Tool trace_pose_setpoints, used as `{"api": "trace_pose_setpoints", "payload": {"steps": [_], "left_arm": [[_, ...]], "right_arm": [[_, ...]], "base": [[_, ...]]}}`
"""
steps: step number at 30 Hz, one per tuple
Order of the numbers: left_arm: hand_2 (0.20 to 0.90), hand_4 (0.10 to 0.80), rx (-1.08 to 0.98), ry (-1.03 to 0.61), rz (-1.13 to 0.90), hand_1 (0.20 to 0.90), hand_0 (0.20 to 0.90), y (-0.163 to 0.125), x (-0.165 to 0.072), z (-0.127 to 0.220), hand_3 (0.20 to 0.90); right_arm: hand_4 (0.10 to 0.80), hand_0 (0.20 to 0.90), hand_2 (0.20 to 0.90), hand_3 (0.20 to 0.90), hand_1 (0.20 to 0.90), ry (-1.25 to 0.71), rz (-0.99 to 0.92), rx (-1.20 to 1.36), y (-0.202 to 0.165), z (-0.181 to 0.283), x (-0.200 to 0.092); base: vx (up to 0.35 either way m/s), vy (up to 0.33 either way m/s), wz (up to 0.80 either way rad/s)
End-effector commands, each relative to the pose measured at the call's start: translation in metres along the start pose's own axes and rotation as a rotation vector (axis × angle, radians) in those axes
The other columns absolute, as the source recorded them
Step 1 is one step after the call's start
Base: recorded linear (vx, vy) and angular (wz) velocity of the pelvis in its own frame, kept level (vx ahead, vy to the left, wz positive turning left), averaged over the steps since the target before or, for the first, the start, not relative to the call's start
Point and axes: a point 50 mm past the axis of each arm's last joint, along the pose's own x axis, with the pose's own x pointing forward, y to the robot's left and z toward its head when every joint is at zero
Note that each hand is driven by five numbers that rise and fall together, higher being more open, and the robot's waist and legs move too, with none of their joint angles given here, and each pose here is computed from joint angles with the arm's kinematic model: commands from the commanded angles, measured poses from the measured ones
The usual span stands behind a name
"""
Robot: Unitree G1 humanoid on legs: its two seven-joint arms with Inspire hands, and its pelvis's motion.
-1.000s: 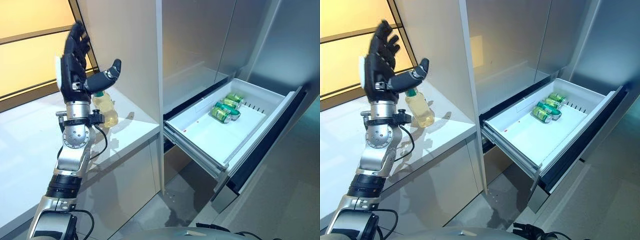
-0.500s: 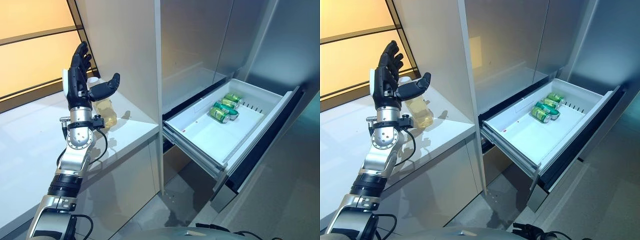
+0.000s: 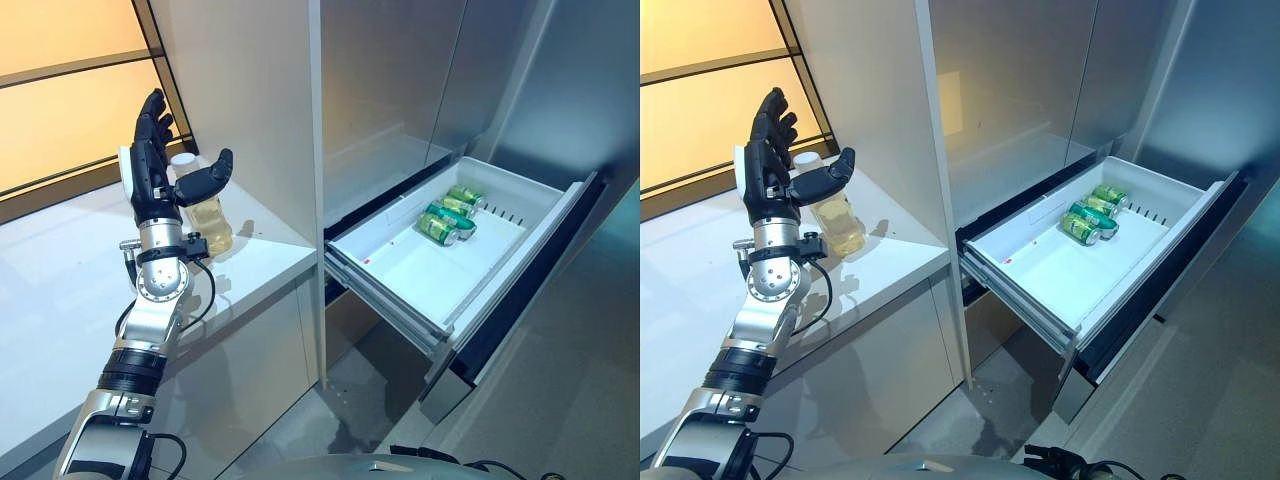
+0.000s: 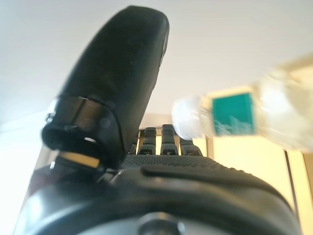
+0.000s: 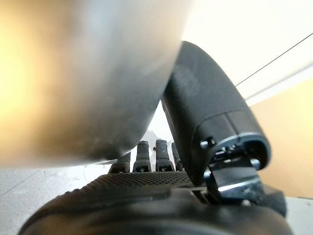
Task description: Put drinks into fridge and close the fridge
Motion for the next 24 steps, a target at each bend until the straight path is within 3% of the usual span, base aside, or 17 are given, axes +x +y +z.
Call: {"api": "trace_pose_setpoints", "payload": {"steps": [1,24], "left_arm": [[0.9,0.8,-0.049,-0.305,0.115,0.9,0.9,0.005,0.026,0.046,0.9],[0.9,0.8,0.006,-0.059,-0.048,0.9,0.9,-0.008,0.015,0.006,0.9]], "right_arm": [[0.8,0.9,0.9,0.9,0.9,0.037,0.059,-0.042,0.01,-0.01,0.002],[0.8,0.9,0.9,0.9,0.9,0.042,0.054,-0.05,0.006,-0.006,0.001]], "base": [[0.0,0.0,0.0],[0.0,0.0,0.0]]}}
